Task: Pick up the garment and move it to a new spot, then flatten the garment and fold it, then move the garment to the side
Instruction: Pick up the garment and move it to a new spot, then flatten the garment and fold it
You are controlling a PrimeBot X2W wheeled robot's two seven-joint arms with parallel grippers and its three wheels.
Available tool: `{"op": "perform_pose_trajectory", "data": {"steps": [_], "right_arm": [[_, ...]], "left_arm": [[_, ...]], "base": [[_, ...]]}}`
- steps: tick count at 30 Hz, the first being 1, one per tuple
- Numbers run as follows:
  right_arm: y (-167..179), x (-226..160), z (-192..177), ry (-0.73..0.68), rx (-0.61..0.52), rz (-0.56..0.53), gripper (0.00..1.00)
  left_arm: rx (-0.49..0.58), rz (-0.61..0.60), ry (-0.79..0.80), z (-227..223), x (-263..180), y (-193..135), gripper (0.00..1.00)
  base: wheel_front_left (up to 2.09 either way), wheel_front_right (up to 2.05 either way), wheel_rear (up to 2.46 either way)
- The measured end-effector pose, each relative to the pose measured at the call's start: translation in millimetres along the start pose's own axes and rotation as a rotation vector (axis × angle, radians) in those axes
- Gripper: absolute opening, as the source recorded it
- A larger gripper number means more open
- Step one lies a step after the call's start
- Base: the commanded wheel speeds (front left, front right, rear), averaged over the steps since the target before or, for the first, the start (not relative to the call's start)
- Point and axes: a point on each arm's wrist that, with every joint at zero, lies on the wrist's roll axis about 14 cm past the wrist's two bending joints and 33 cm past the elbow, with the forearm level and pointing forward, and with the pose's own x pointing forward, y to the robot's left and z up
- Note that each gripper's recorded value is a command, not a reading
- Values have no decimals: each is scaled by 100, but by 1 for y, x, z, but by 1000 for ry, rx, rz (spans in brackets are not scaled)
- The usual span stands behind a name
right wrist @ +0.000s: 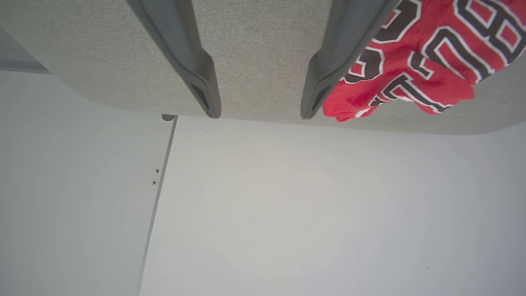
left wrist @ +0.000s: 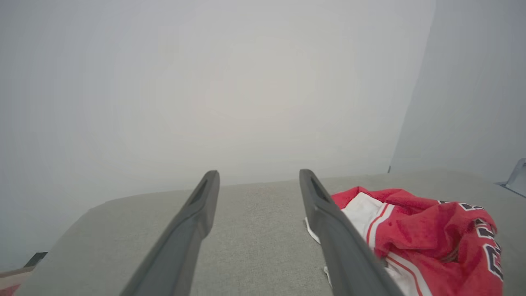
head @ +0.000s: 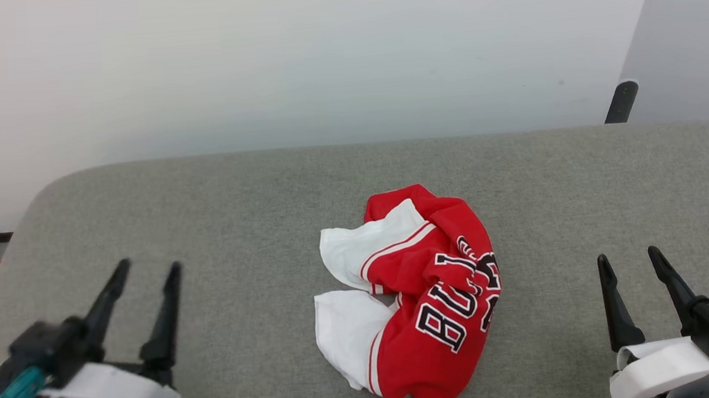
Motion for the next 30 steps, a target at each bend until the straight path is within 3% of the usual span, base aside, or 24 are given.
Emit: {"op": "perform_pose_trajectory", "data": {"steps": [12, 30], "right_arm": [[-13, -13, -6, 14, -16, -34, 100], [-15, -18, -13, 34, -24, -40, 100]], "left_arm": [[-47, 227, -50, -5, -44, 45, 100], [-28, 218, -8, -23, -60, 48, 100]], "base": [[0, 0, 0], [0, 0, 0]]}}
